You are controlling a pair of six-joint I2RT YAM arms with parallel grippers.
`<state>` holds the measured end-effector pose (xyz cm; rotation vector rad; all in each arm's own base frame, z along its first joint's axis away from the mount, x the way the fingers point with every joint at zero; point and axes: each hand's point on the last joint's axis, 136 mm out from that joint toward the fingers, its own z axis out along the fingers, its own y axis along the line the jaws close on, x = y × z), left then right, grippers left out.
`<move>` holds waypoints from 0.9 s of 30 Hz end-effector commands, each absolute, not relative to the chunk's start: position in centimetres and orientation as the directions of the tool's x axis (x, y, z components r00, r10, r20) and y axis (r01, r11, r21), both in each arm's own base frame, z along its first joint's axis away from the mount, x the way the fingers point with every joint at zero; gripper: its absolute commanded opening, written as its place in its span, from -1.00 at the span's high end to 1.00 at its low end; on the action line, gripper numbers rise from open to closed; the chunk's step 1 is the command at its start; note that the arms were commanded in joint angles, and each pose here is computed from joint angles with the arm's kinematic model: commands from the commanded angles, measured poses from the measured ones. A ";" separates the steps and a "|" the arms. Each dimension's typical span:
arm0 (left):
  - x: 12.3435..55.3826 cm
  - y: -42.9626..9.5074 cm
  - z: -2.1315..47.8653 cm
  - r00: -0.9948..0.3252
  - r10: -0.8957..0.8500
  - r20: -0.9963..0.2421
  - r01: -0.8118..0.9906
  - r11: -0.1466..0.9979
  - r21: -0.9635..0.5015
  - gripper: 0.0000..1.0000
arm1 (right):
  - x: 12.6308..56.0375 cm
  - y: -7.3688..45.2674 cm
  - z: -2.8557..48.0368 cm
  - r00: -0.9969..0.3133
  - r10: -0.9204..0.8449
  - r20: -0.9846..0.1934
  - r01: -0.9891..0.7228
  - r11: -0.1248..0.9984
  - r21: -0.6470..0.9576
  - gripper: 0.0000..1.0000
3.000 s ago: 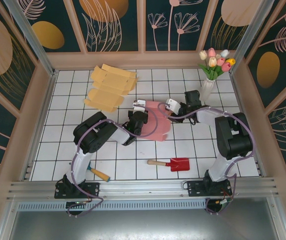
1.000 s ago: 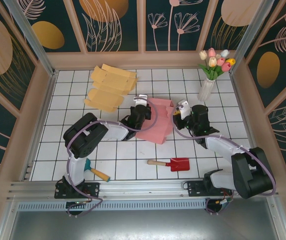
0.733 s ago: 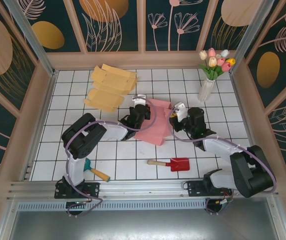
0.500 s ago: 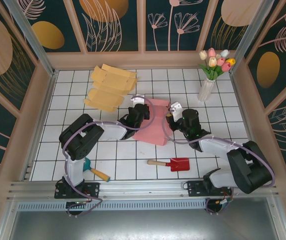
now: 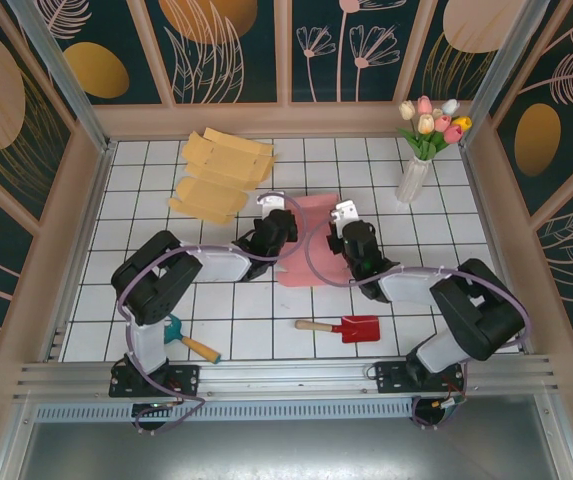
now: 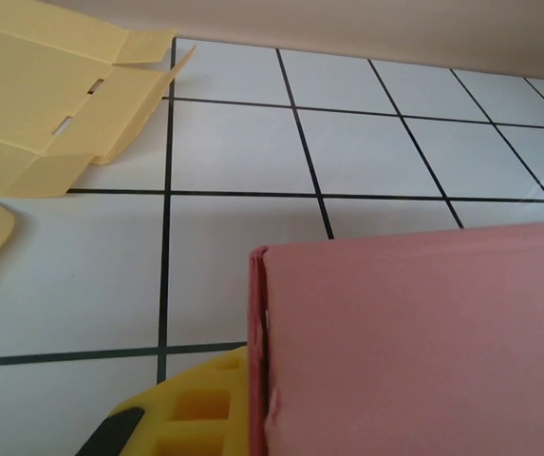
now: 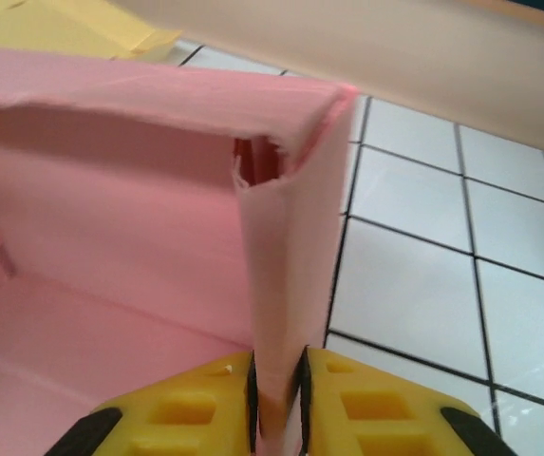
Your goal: Fold the paper box
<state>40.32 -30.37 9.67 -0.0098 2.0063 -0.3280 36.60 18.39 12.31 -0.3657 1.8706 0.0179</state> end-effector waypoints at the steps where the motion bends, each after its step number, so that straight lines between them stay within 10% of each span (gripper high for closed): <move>1: 39.2 -30.9 10.6 -0.449 -0.192 -0.873 0.134 0.951 -0.278 1.00 | 38.2 17.7 15.4 -0.215 -0.090 -0.972 -0.104 0.992 -0.069 0.74; 12: 40.2 -28.1 9.9 -0.416 -0.279 -0.865 -0.085 0.959 -0.269 1.00 | 38.7 12.1 13.5 -0.291 0.014 -0.957 0.294 0.953 -0.076 1.00; 19: 40.1 -29.8 10.3 -0.447 -0.283 -0.848 -0.012 0.951 -0.310 1.00 | 39.1 19.2 13.3 -0.316 -0.012 -0.949 -0.134 0.990 0.032 0.97; 27: 39.9 -30.4 10.2 -0.468 -0.271 -0.841 0.020 0.948 -0.317 1.00 | 38.7 21.3 14.3 -0.289 -0.044 -0.956 -0.283 0.958 0.042 0.43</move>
